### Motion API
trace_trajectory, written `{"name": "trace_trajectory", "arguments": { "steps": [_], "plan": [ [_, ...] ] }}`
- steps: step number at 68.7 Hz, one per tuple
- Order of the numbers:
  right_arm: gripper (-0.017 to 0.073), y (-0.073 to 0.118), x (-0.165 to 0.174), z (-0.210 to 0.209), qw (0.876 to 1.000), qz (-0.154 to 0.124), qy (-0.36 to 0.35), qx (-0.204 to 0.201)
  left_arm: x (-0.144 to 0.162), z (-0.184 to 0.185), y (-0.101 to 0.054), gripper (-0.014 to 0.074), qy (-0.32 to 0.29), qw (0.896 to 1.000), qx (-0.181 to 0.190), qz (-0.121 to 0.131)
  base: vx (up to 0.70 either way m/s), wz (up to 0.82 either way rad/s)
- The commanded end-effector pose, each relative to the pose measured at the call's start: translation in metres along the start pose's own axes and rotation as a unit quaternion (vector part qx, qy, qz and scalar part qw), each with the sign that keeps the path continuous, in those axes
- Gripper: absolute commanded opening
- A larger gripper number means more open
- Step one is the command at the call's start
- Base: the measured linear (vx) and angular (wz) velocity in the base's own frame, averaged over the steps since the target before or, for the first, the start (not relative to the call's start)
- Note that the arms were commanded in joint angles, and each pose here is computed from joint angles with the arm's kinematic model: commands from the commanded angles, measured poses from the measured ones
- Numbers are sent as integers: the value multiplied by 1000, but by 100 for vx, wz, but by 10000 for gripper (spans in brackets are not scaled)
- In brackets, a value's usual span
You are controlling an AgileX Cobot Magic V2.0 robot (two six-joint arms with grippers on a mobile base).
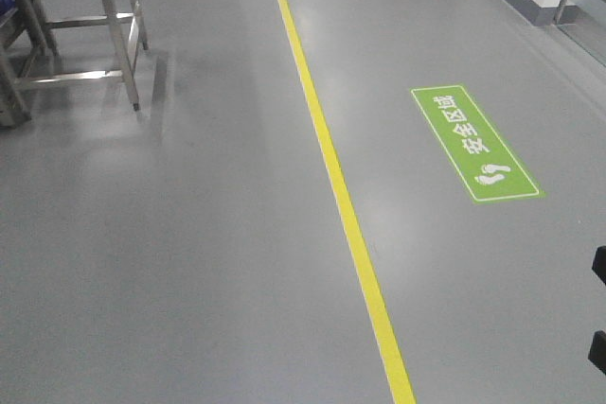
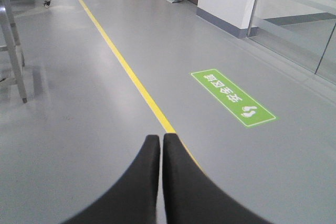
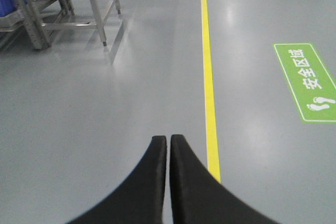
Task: Move and align brake pads A on conveyor
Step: 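Drive along the yellow floor line toward the blue bin racks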
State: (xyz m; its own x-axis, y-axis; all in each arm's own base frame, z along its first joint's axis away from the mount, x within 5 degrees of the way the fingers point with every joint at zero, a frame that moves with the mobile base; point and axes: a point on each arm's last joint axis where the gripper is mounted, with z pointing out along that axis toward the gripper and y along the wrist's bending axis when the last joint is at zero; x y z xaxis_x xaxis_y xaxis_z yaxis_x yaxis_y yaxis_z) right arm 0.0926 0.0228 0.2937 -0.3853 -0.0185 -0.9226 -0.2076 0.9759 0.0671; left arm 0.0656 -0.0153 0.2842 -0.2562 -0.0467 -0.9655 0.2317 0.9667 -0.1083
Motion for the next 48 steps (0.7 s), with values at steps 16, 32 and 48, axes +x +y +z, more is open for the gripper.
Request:
{"name": "trace_trajectory", "arguments": {
  "steps": [16, 32, 48],
  "plan": [
    [-8, 1, -14, -3, 999, -8, -46, -2, -14, -2, -3, -5, -43, 999, 15, 4, 63, -6],
    [-8, 1, -13, -3, 999, -8, -43, -2, -14, -2, -3, -5, -43, 999, 15, 4, 65, 2],
    [-8, 1, -13, -3, 999, -8, -41, -2, -14, -2, -3, -5, -43, 999, 15, 4, 64, 8]
  ]
}}
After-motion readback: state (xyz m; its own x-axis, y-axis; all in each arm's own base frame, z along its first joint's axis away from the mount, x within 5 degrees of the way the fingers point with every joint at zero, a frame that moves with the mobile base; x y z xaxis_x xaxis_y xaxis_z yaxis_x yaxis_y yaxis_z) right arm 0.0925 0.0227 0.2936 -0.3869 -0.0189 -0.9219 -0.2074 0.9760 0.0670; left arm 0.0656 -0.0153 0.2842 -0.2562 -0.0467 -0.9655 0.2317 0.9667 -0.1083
